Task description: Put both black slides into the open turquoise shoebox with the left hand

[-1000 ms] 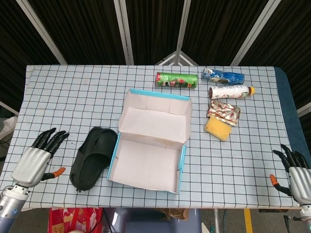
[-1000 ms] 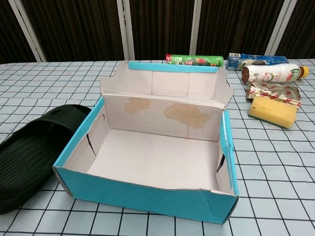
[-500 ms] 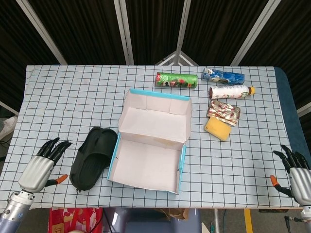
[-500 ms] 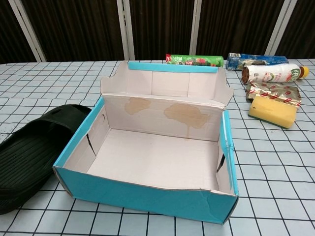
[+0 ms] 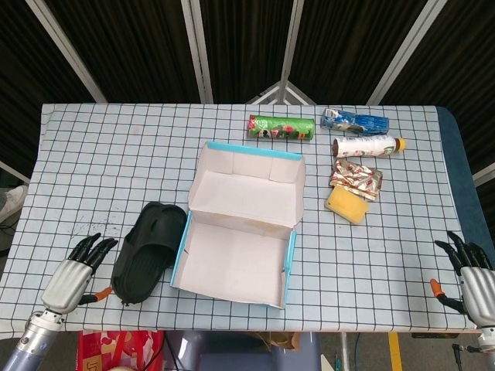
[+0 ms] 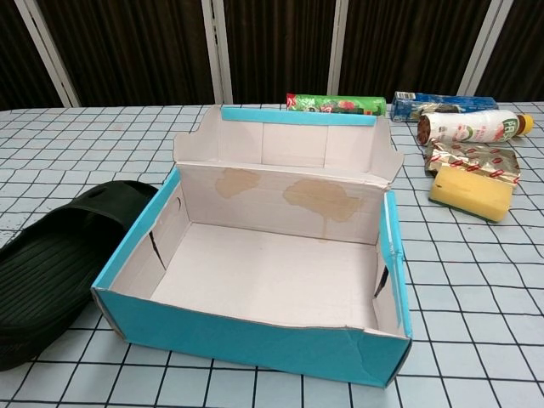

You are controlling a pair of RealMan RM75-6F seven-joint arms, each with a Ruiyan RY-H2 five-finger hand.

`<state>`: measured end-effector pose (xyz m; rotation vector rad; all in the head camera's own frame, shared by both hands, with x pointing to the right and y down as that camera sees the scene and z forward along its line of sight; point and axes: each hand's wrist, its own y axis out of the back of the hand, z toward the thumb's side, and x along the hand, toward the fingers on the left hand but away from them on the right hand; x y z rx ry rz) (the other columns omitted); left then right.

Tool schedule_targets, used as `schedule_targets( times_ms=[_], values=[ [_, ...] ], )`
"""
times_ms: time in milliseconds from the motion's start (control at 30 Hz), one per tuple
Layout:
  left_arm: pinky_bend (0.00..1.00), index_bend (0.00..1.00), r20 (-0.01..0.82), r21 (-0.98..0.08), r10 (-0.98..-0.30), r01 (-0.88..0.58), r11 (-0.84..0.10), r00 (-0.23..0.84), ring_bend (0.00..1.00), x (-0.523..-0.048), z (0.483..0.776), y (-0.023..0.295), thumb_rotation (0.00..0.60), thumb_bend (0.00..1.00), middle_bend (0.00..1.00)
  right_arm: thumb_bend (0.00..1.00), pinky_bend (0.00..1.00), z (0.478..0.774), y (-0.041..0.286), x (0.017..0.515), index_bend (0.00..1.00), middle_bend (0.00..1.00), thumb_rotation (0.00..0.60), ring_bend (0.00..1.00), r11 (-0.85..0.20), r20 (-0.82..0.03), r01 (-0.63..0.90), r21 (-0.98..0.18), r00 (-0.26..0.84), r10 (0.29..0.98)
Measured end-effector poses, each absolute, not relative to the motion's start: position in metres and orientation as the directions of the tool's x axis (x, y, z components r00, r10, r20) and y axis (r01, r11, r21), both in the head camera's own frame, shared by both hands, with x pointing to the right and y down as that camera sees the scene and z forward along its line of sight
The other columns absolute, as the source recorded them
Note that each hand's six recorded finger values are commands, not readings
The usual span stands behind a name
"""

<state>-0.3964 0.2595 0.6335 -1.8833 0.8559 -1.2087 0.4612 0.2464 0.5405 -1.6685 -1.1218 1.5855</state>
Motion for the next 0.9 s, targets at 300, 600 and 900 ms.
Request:
schedule_targets(
  times_ms=[300, 600, 900],
  values=[
    [0.09, 0.16, 0.435, -0.848, -0.829, -0.150, -0.509, 0.352, 0.00, -0.389, 0.655, 0.252, 0.600, 0.18, 0.19, 0.39, 0.07, 0.545, 0.245, 0.462, 0.17, 0.05, 0.600, 0.13, -0.498, -0.515, 0.182, -0.848, -0.060, 0.855],
    [0.09, 0.18, 0.411, -0.857, -0.855, -0.187, -0.481, 0.316, 0.00, -0.397, 0.671, 0.246, 0.600, 0.18, 0.21, 0.39, 0.07, 0.549, 0.245, 0.460, 0.17, 0.05, 0.600, 0.13, -0.512, -0.528, 0.176, -0.841, -0.058, 0.847],
    [0.09, 0.18, 0.432, -0.846, -0.843, -0.180, -0.502, 0.321, 0.00, -0.392, 0.684, 0.242, 0.600, 0.18, 0.16, 0.39, 0.07, 0.552, 0.245, 0.460, 0.17, 0.05, 0.600, 0.13, -0.521, -0.537, 0.171, -0.836, -0.066, 0.841]
  ],
)
